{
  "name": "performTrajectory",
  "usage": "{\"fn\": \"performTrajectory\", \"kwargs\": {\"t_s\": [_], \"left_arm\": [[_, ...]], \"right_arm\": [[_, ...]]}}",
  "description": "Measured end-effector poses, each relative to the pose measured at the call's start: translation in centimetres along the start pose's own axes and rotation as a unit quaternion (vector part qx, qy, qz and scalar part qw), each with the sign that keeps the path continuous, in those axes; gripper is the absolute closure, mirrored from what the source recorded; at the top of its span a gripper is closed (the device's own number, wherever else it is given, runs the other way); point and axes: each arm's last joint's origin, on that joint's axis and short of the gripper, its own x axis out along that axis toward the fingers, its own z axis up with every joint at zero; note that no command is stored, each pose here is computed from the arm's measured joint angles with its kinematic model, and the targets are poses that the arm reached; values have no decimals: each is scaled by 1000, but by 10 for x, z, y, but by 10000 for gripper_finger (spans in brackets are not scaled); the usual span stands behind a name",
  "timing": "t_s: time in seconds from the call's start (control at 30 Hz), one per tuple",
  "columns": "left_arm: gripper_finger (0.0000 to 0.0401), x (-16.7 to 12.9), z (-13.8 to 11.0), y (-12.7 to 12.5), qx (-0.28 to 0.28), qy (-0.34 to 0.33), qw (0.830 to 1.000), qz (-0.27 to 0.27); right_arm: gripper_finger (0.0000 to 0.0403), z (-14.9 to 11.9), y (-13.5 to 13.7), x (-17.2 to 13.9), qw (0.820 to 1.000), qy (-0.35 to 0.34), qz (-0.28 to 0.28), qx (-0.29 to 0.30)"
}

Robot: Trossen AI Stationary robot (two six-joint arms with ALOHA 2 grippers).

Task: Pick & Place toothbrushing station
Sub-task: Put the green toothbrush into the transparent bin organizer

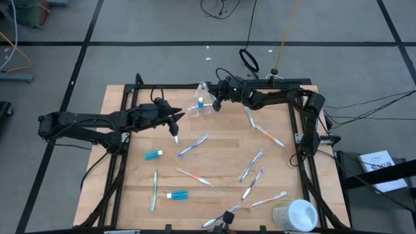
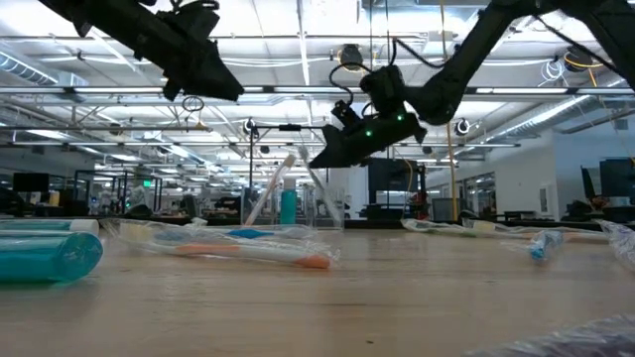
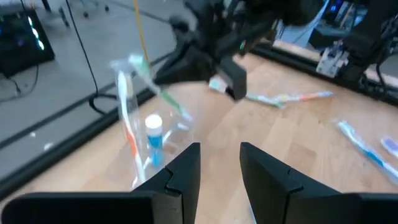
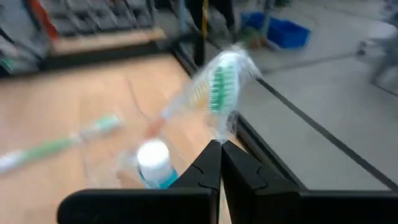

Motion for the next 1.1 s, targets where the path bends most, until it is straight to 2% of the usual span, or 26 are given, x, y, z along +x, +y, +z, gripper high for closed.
{"fn": "performTrajectory", "kwargs": {"t_s": [0.1,0.2,0.3,0.43,0.53,0.87,1.1], "left_arm": [[281,0,-2,1,-14,11,1000,3],[281,0,-4,1,-25,21,999,7],[281,0,-5,1,-35,23,999,8],[281,-1,-5,0,-40,24,999,5],[281,-1,-5,-2,-50,23,998,3],[281,-3,-7,-8,-56,24,998,-12],[281,-5,-8,-12,-51,26,998,-21]], "right_arm": [[403,7,8,-13,998,57,-29,-29],[403,12,17,-26,994,102,-29,-38],[403,18,25,-33,992,111,-28,-45],[402,22,30,-40,987,110,-83,-78],[395,19,33,-43,980,142,-111,-90],[320,12,36,-51,973,191,-126,-24],[291,26,50,-78,969,220,-106,-34]]}}
